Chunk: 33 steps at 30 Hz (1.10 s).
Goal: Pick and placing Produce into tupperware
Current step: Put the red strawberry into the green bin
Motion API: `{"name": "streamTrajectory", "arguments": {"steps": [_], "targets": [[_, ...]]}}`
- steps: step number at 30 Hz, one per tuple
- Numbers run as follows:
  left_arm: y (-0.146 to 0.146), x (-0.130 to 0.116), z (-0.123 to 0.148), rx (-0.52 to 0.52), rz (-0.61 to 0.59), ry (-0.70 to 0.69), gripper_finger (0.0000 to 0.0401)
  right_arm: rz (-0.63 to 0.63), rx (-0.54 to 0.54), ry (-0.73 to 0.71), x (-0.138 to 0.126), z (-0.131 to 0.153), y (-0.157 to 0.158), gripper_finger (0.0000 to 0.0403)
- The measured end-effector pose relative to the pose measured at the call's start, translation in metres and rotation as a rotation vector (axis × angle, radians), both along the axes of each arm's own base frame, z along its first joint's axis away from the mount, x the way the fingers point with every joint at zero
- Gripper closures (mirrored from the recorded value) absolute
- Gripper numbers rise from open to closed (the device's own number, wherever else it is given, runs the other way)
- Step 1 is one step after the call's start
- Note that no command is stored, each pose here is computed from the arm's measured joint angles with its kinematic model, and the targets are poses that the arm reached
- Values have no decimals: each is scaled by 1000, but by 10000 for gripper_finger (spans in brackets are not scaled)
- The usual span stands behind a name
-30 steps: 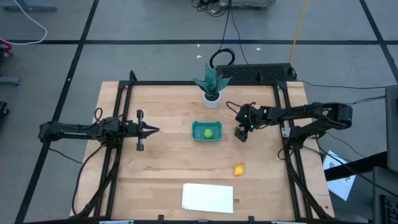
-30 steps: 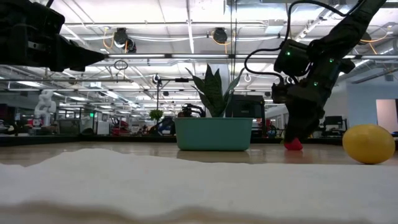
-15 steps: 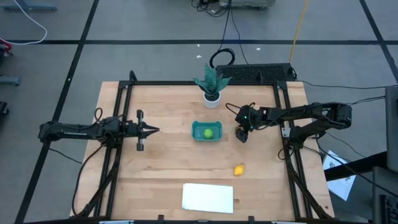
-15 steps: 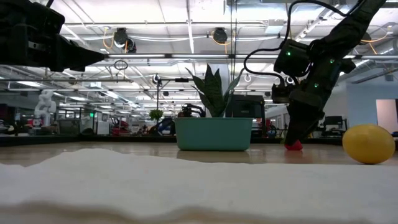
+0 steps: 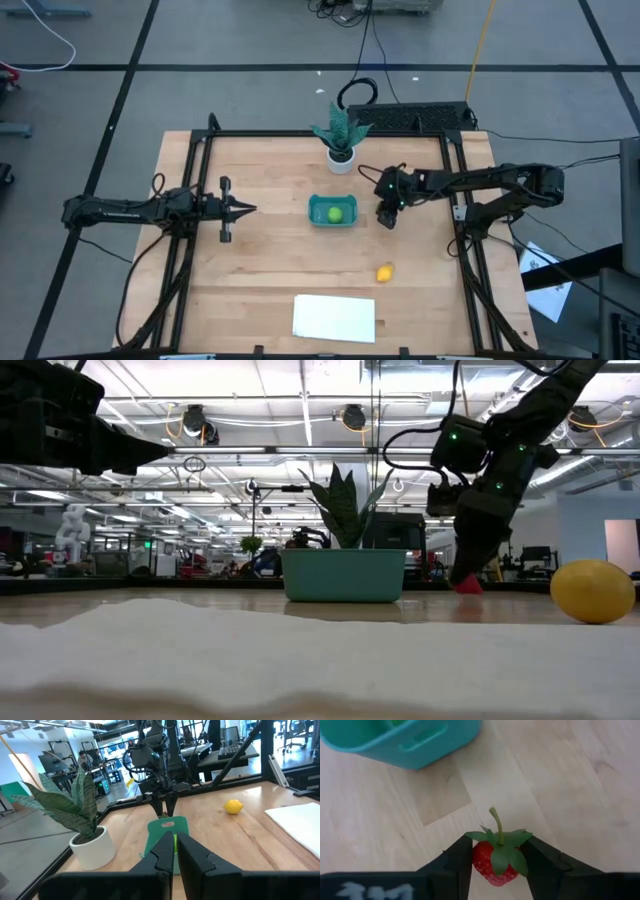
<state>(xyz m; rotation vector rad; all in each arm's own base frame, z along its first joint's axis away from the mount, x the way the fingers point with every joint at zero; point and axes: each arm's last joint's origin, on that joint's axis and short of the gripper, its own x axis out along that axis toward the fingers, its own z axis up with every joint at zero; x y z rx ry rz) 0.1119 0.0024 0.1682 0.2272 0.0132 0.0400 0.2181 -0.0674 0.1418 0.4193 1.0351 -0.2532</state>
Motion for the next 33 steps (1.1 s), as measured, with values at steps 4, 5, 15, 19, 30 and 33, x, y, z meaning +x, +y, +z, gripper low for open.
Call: {"name": "streamTrajectory", "arguments": {"steps": [4, 5, 15, 19, 30, 33], "targets": [[0, 0, 0, -1, 0, -1, 375, 5, -10, 15, 0, 2, -1, 260], [0, 0, 0, -2, 0, -1, 375, 7, -11, 14, 0, 2, -1, 257], [0, 0, 0, -3, 0, -2, 375, 42, 35, -18, 1, 5, 1, 267], [0, 0, 0, -3, 0, -3, 375, 80, 33, -65, 0, 13, 3, 263], [0, 0, 0, -3, 0, -4, 375, 109, -33, -222, -12, 47, 7, 264], [0, 0, 0, -3, 0, -4, 375, 109, -43, -249, -15, 53, 8, 264]]}}
